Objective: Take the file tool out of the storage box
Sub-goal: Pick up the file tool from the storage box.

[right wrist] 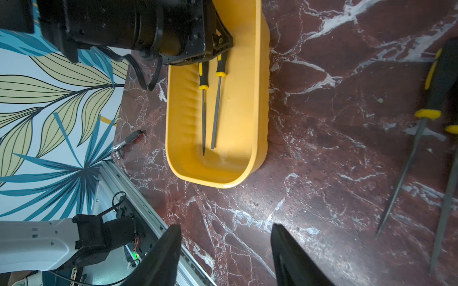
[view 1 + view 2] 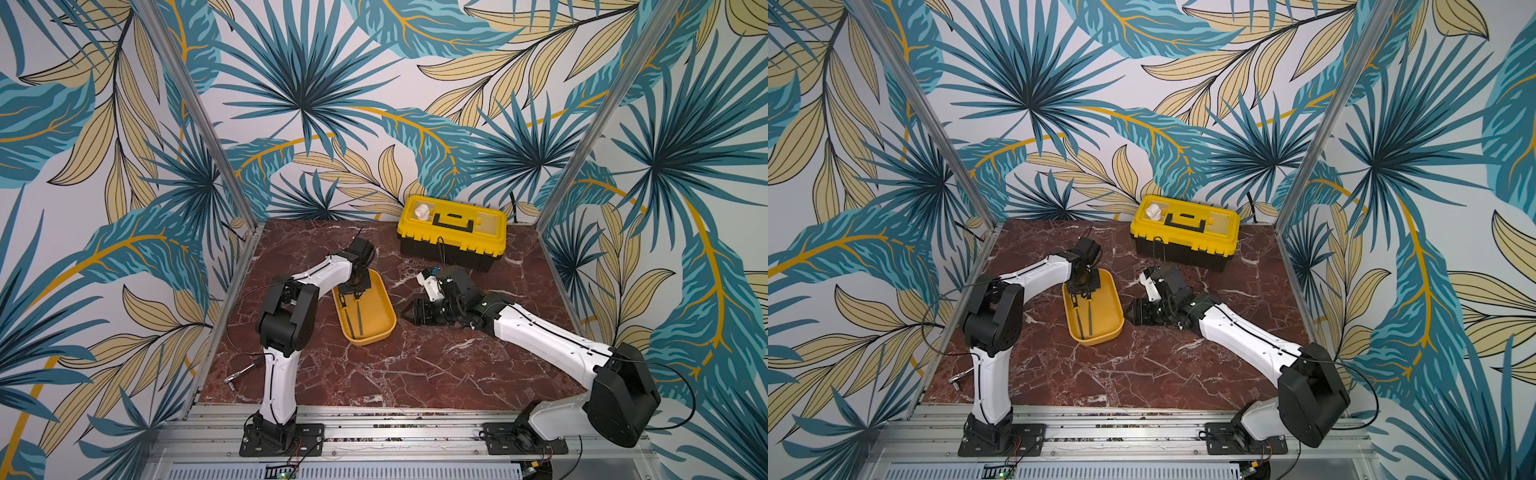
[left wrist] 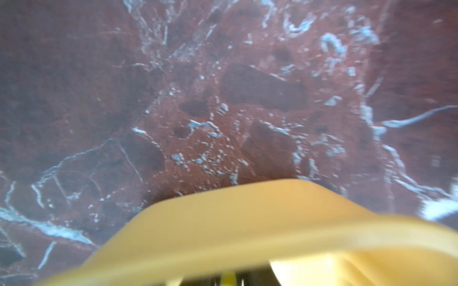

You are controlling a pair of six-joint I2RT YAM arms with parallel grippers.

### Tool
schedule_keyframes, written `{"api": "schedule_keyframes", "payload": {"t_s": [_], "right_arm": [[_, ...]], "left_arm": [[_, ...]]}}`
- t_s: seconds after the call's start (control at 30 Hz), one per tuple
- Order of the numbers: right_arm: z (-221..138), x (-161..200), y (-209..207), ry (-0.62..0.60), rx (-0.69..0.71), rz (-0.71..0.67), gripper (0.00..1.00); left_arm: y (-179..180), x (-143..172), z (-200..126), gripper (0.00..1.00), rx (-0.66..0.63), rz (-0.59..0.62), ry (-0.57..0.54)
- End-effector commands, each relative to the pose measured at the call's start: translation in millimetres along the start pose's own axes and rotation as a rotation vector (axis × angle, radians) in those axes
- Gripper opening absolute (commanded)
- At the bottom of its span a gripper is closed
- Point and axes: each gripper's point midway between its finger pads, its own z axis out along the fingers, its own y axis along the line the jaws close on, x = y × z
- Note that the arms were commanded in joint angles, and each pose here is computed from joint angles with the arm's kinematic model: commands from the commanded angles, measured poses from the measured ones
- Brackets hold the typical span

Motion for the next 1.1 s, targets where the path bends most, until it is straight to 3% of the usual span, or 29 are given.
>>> {"api": "schedule_keyframes", "payload": {"t_s": [0.0,0.27,0.53,1.07], "right_arm": [[1,0,7,-0.012,-0.051,0.012,0.62],[13,-8,19,-0.022,-0.128,0.025,0.60],[24,-14,34,-0.009,-0.210,0.039,0.50],[39,-4,32,0.044,-0.235,0.061,0.38]], "left_arm": [[-24,-16,-43,0.18,0.152,-0.006,-0.047],[-52,-6,-82,0.16,0.363,-0.045,-0.012],[-70,2,-113,0.16,0.510,-0.090,0.021],[-84,2,-116,0.16,0.597,-0.142,0.049]]}}
